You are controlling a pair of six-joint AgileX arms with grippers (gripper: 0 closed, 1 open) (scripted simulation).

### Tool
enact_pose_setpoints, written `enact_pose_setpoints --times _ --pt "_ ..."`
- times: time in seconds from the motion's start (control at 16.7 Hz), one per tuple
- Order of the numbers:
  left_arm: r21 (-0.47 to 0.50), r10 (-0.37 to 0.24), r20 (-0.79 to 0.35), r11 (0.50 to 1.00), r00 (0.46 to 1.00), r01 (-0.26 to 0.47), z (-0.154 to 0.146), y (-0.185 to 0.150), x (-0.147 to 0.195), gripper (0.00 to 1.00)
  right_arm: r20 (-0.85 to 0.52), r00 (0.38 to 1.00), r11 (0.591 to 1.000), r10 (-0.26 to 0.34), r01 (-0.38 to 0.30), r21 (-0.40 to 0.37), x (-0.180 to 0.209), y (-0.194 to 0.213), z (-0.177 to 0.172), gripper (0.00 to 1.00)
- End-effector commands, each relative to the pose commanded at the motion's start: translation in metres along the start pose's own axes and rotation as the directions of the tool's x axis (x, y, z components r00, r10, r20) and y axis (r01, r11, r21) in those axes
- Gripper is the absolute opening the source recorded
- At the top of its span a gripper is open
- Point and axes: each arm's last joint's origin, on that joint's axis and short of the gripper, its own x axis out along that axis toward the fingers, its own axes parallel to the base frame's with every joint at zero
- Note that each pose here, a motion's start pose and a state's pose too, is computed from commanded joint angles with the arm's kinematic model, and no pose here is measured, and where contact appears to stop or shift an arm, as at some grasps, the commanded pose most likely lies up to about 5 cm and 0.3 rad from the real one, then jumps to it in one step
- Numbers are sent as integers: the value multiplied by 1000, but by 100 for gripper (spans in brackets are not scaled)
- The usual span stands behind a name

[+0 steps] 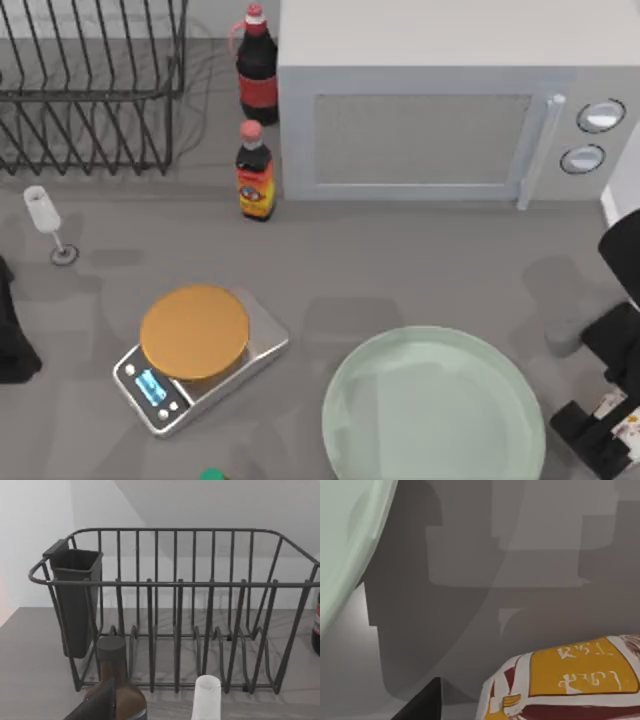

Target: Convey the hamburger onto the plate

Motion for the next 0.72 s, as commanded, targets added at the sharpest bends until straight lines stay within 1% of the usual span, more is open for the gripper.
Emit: enact_pose_setpoints --times 0.12,0.36,0.72 --pt "0 0 0 1000 1000 0 0 0 0 100 -6 1000 1000 2 -2 0 8 1 -2 100" --pt "0 0 0 1000 1000 0 0 0 0 100 -6 1000 1000 2 -2 0 8 1 -2 100" --pt "0 0 0 1000 1000 0 0 0 0 100 -6 1000 1000 2 -2 0 8 1 -2 55"
